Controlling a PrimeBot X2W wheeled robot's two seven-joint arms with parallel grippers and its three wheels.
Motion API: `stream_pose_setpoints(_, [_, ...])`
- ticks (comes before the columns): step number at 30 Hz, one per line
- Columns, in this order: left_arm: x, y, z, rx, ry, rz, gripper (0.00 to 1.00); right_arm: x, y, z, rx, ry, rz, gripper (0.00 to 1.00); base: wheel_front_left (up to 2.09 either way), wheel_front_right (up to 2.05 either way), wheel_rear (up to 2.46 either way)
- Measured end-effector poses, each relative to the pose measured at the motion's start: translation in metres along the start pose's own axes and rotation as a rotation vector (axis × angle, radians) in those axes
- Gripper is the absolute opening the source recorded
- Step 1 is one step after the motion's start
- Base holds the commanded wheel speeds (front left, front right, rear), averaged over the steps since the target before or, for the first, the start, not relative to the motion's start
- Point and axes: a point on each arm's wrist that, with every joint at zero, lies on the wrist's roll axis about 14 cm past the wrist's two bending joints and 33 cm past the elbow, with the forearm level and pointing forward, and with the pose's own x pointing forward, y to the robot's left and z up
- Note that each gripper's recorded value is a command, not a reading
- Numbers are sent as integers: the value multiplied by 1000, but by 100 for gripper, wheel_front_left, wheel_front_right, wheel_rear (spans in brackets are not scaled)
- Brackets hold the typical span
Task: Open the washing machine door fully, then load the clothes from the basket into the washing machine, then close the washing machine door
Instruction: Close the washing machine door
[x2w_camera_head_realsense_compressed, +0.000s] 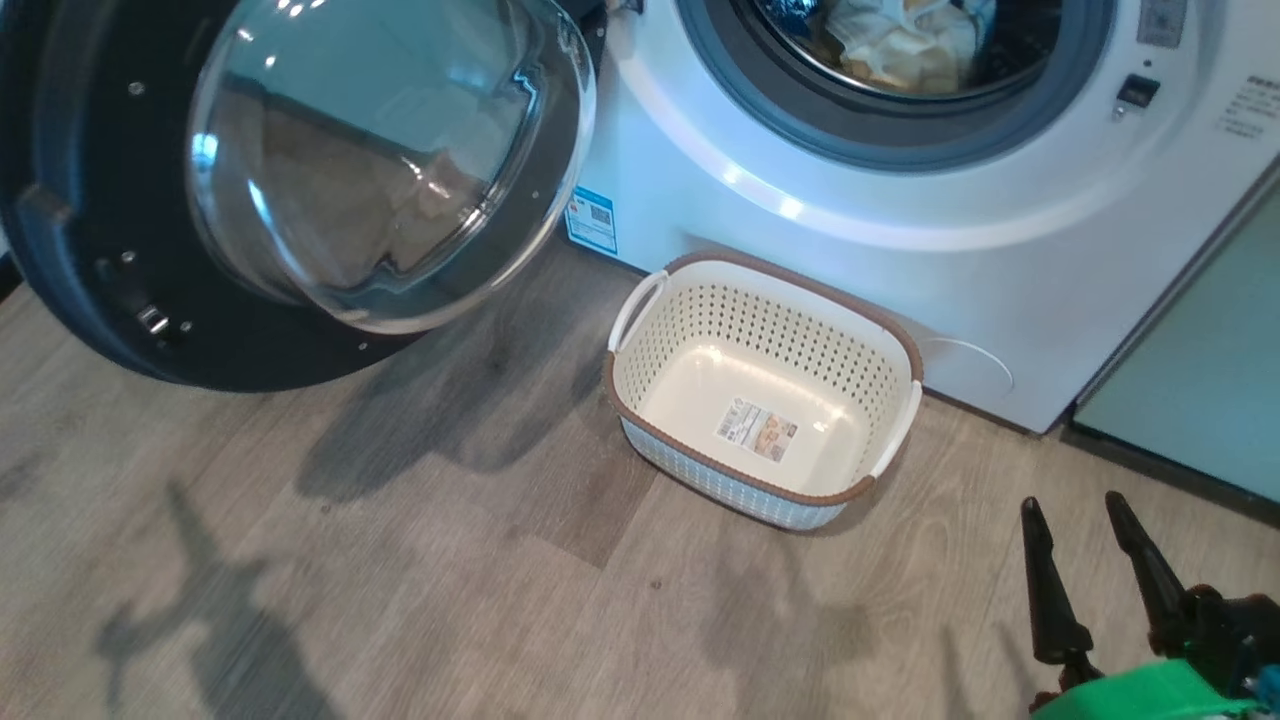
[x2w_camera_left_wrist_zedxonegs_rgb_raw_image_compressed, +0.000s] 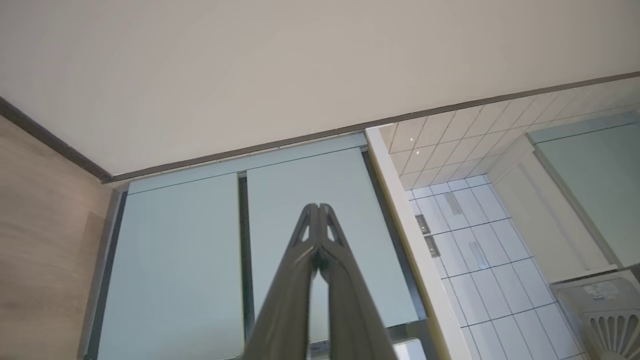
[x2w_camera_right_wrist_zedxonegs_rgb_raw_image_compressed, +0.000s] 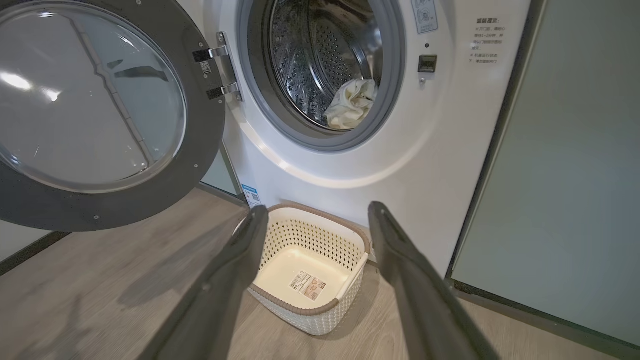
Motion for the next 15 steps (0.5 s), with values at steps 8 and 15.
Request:
stream_pose_setpoints(8, [3,41,-43,34,134,102,0,5,-16,-3,-11,17,-22,100,0,0,0])
stream_pose_setpoints(15, [1,59,-76,36,254,141,0,7,-24,-8,-15,36,-29,100,0,0,0])
